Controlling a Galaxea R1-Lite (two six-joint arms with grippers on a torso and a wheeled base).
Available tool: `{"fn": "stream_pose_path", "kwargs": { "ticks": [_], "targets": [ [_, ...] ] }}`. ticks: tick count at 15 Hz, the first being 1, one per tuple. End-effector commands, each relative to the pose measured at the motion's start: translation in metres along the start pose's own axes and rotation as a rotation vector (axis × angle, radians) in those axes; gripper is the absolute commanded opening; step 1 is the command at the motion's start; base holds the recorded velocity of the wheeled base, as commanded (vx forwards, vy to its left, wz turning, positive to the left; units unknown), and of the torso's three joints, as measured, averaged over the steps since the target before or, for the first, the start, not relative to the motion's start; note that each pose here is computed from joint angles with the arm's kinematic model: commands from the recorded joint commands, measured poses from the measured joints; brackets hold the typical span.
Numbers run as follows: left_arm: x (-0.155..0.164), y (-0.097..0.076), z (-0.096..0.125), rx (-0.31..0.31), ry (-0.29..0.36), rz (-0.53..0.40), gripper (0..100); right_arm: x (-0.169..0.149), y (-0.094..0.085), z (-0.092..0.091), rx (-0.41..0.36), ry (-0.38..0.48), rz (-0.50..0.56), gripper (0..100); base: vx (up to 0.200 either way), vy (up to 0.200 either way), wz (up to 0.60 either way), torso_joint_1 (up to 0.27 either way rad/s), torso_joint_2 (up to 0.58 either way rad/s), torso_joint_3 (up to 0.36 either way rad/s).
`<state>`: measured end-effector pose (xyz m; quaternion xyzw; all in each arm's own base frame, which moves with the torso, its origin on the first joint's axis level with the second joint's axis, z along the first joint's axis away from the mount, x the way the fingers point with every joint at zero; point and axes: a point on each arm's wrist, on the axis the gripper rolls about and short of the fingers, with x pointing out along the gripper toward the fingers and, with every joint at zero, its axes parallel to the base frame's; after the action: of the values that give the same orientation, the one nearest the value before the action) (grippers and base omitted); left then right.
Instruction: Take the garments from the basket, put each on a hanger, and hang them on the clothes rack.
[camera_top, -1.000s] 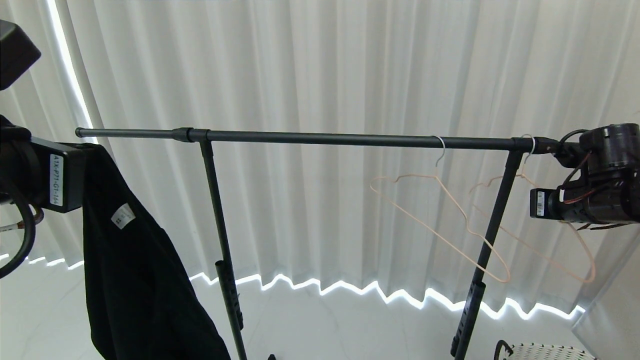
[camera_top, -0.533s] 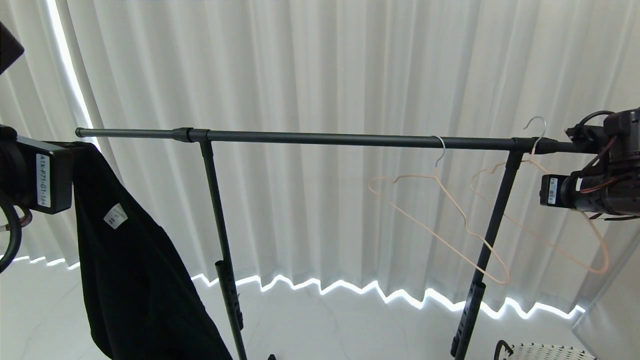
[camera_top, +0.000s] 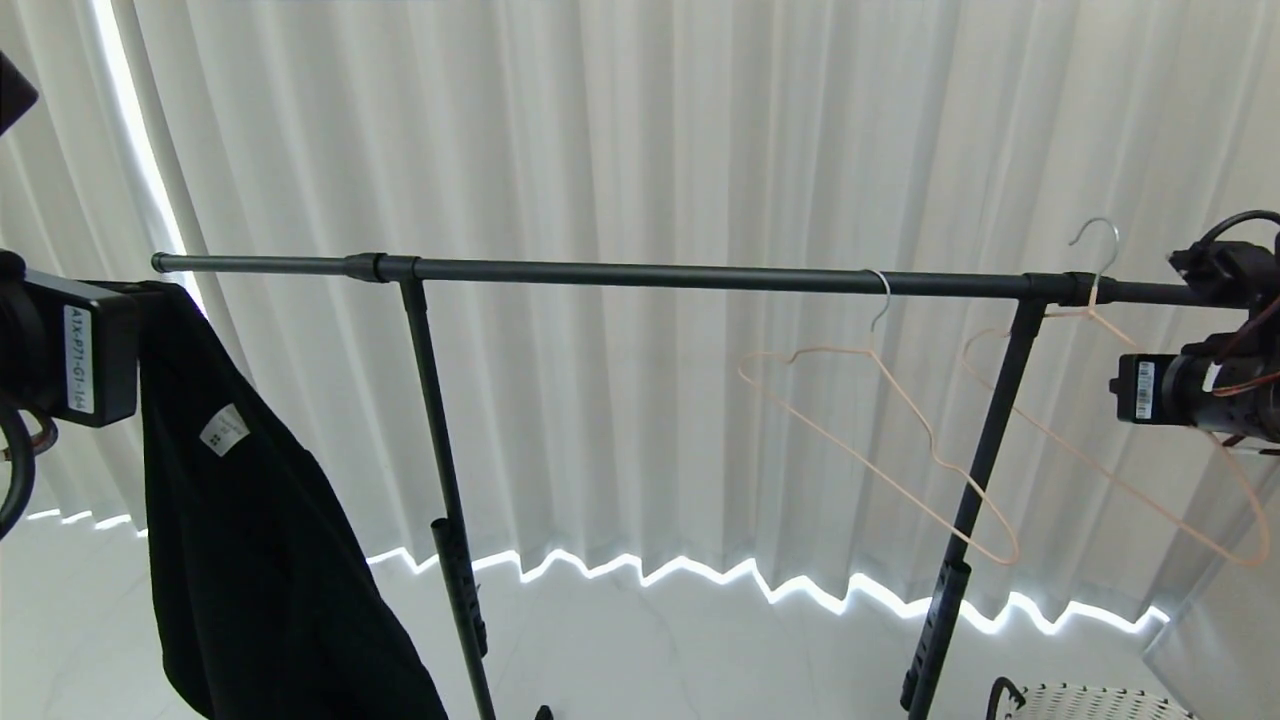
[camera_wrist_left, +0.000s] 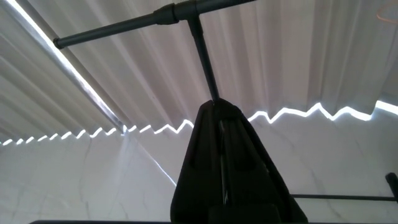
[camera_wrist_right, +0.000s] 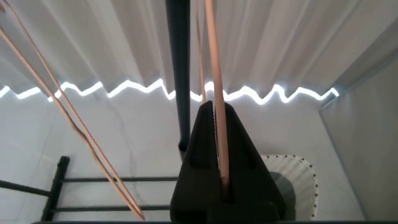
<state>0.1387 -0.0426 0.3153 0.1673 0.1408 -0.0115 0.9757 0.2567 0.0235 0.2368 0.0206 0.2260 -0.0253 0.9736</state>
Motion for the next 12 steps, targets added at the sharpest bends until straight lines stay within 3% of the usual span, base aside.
{"fn": "stream_pose_path", "kwargs": {
  "ticks": [1,7,11,12],
  "targets": [
    [0.000,0.000,0.000,0.000,0.000,0.001,0,-0.020,-0.003,-0.008,-0.007,-0.031,0.003,0,-0.200,0.000,0.00,0.012,0.01,-0.002],
    [0.002,-0.001,0.000,0.002,0.005,-0.001,0,-0.050,-0.008,-0.022,-0.041,-0.064,0.009,0,-0.200,0.000,0.00,-0.002,0.00,0.005],
    [0.004,-0.002,-0.001,0.005,0.012,-0.002,0,-0.057,-0.006,-0.022,-0.064,-0.082,0.025,0,-0.200,0.000,0.00,0.005,0.00,0.002],
    [0.004,-0.002,-0.001,0.003,0.012,-0.002,0,-0.058,-0.005,-0.022,-0.065,-0.085,0.030,0,0.000,0.000,0.00,0.000,0.00,0.000]
  ]
}}
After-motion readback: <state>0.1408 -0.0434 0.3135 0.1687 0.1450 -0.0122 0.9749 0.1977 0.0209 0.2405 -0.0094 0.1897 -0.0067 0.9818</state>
